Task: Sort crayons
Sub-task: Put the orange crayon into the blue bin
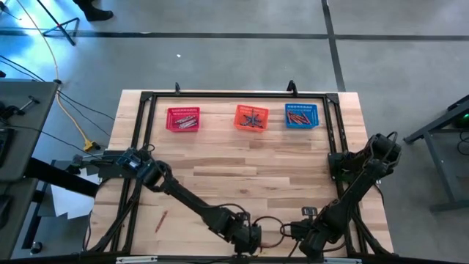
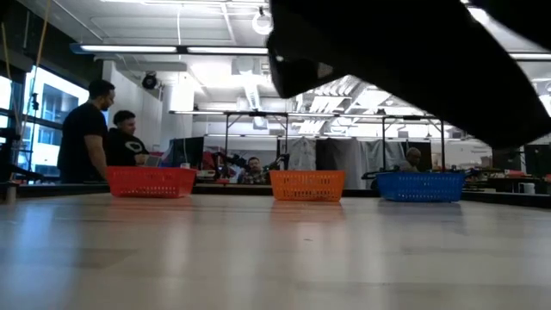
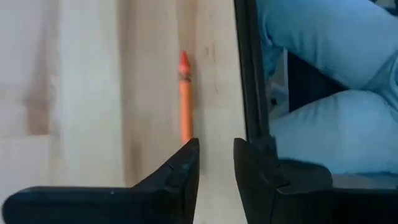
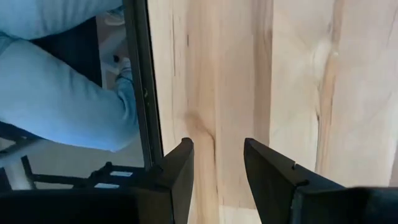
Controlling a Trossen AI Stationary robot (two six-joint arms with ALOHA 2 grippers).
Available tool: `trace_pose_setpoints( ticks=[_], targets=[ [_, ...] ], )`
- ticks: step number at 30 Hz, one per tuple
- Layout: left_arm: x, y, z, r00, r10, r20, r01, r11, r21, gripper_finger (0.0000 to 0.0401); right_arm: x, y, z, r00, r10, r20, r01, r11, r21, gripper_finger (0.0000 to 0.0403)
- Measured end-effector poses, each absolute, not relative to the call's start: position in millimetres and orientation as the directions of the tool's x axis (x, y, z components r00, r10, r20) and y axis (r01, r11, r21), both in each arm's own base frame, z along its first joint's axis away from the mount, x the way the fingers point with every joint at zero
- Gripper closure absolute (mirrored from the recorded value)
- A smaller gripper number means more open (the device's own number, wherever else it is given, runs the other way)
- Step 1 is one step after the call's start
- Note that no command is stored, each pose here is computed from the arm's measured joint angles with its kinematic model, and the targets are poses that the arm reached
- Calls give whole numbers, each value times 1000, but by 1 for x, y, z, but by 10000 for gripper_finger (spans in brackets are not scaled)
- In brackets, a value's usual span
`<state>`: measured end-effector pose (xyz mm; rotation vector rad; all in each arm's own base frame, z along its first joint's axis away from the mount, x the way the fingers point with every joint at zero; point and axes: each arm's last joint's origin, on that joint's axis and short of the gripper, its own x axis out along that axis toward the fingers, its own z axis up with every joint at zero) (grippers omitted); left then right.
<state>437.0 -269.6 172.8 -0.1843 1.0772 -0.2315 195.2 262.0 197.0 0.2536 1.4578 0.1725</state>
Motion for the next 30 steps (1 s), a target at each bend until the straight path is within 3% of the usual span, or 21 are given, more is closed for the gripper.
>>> trace_pose_setpoints(
  ticks=[7, 14, 17, 21, 30],
  targets=[
    [439, -268, 172, 461, -273, -845, 90, 961, -261, 293, 198, 263, 198, 182, 247, -952, 38, 965, 258, 267],
    [441, -265, 172, 464, -269, -844, 18, 955, -295, 290, 212, 267, 203, 409, 210, -888, 2, 973, 231, 267],
    [443, -258, 179, 481, -257, -838, -19, 953, -303, 290, 221, 265, 202, 448, 213, -868, -34, 974, 222, 267],
    [434, -249, 192, 460, -157, -874, -106, 968, -230, 291, 236, 260, 195, 475, 197, -858, -50, 979, 197, 267],
    [389, -228, 224, 292, 180, -939, -270, 958, 100, 291, 273, 253, 167, 507, 198, -839, -104, 980, 168, 267]
  ],
)
